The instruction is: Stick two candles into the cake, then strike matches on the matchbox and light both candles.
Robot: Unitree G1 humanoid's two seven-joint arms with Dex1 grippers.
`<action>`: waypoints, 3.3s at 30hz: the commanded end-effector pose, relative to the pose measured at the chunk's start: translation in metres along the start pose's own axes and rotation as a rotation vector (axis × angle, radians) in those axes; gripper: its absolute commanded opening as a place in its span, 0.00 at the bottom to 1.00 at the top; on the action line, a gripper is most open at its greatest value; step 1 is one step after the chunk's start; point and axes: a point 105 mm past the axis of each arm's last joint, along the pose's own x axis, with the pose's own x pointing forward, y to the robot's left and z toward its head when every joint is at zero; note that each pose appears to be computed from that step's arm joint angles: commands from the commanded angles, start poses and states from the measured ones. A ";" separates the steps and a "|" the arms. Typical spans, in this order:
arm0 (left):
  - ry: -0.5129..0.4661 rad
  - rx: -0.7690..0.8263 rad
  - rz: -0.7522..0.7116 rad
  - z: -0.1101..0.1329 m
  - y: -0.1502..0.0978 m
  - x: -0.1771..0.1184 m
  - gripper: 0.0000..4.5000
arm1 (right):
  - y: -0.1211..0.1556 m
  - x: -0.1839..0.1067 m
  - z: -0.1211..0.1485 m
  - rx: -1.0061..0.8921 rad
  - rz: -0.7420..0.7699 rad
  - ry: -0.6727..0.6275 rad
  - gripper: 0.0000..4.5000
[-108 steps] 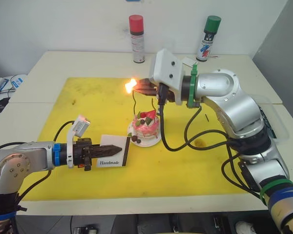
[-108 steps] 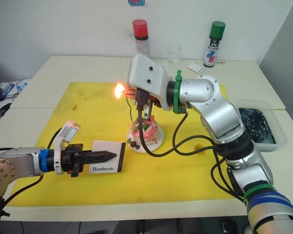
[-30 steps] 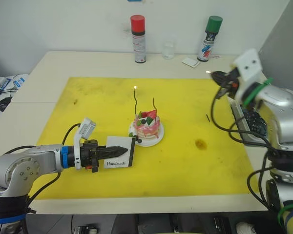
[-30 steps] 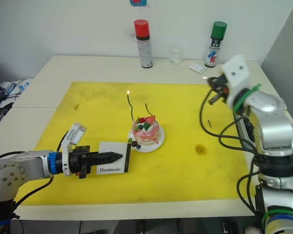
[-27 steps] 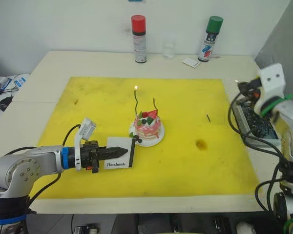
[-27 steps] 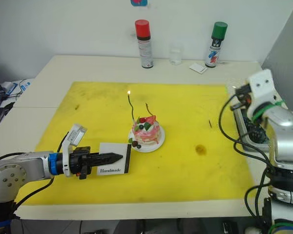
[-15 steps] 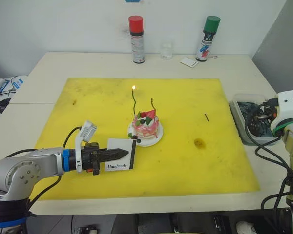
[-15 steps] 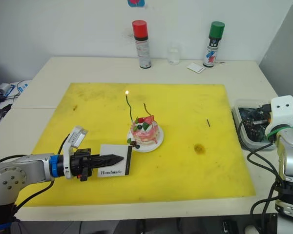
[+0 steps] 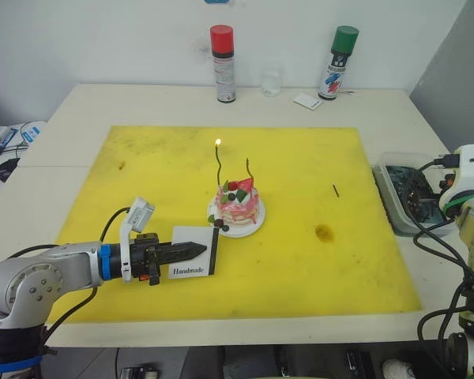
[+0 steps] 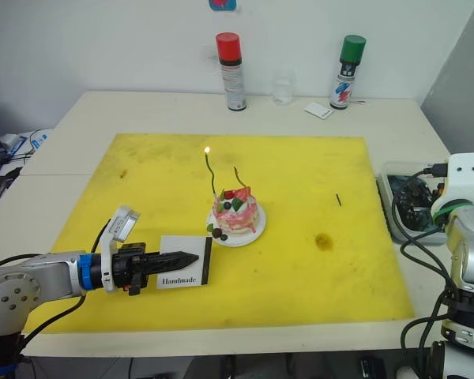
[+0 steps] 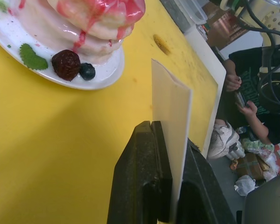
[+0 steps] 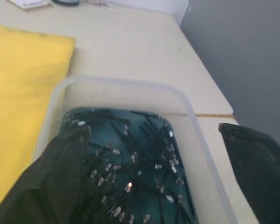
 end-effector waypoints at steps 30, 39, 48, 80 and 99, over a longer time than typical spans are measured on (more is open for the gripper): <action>0.008 0.040 -0.006 0.007 -0.010 -0.004 0.00 | 0.152 0.002 -0.024 0.076 0.341 -0.202 1.00; 0.006 0.039 -0.005 0.008 -0.011 -0.003 0.00 | 0.153 0.019 -0.046 0.083 0.255 -0.118 0.87; 0.005 0.036 -0.002 0.006 -0.012 -0.003 0.00 | 0.161 0.013 -0.053 0.118 0.254 -0.052 0.19; 0.009 0.028 0.005 0.004 -0.009 -0.004 0.00 | 0.223 -0.112 -0.027 -0.078 0.983 -0.192 0.01; 0.027 0.024 0.022 0.002 -0.007 -0.007 0.00 | 0.238 -0.101 -0.055 -0.091 0.983 -0.163 0.35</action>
